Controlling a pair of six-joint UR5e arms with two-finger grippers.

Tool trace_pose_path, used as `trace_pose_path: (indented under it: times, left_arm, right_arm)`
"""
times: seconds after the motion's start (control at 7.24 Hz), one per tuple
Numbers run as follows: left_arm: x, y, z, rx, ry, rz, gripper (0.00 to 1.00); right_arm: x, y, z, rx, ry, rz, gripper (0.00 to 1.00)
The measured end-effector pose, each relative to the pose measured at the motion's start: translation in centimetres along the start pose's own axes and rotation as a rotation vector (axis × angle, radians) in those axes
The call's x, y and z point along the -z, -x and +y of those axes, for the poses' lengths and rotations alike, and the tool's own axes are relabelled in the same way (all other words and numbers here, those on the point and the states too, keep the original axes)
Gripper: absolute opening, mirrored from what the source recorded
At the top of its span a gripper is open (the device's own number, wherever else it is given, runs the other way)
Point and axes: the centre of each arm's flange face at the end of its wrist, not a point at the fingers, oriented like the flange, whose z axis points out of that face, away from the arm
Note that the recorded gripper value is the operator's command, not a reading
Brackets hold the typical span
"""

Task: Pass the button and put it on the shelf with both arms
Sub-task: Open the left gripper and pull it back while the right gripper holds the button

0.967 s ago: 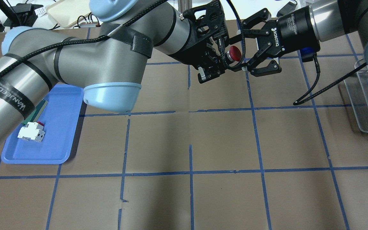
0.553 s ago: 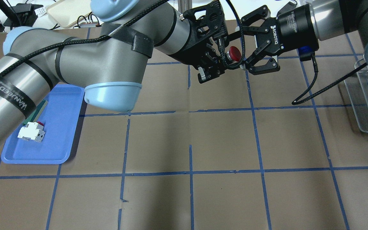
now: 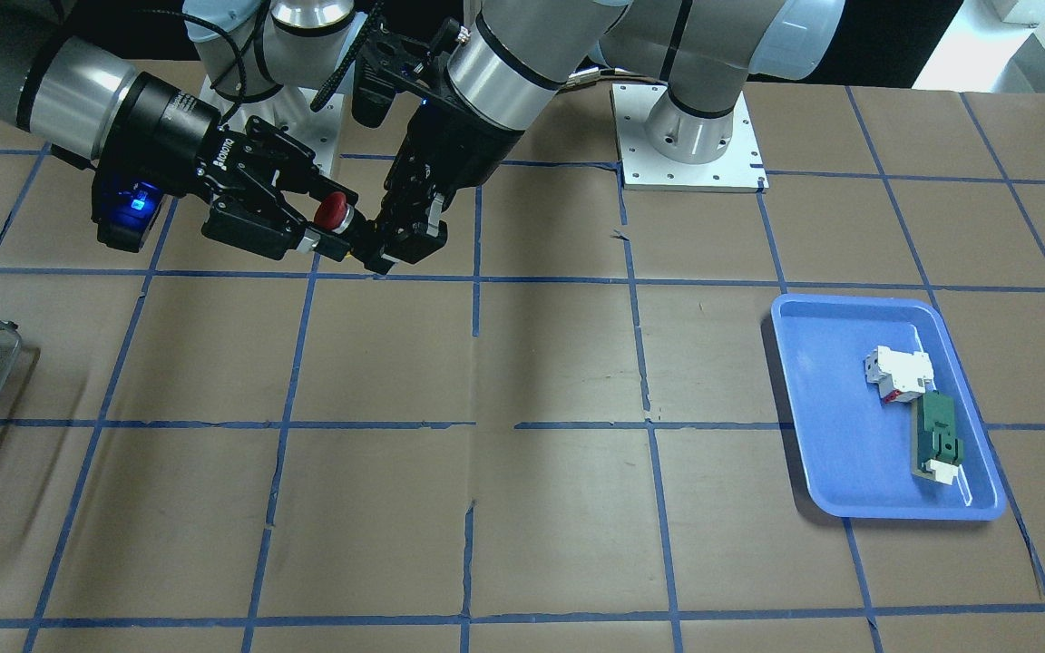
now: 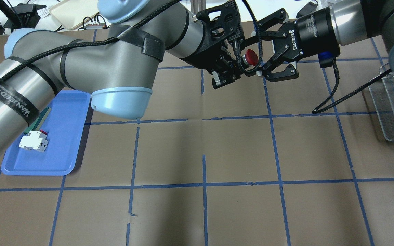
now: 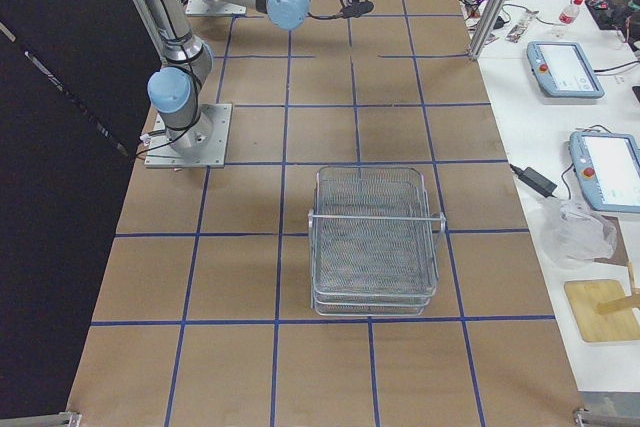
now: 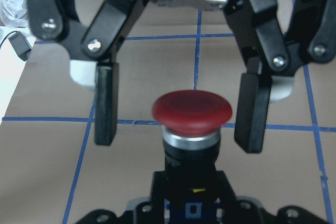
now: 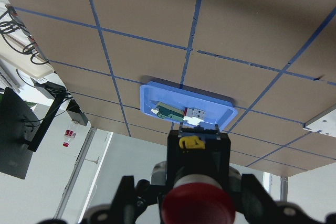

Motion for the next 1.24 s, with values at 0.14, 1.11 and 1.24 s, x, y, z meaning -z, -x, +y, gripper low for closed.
trace_pose_path:
  times: [0.14,1.11,1.24]
  left_arm:
    - [-0.05,-0.01,0.02,0.0,0.0,0.001,0.0]
    - [-0.02,0.1,0.07,-0.01,0.008,-0.007,1.0]
    - [0.1,0.15,0.1,-0.014,0.009,-0.01,1.0]
  right_arm:
    - [-0.04,-0.05,-0.07,-0.006,0.0,0.002,0.0]
    - [0.14,-0.04,0.04,-0.03,0.0,0.0,0.0]
    - [0.21,-0.08,0.14,-0.028,-0.004,0.0,0.0]
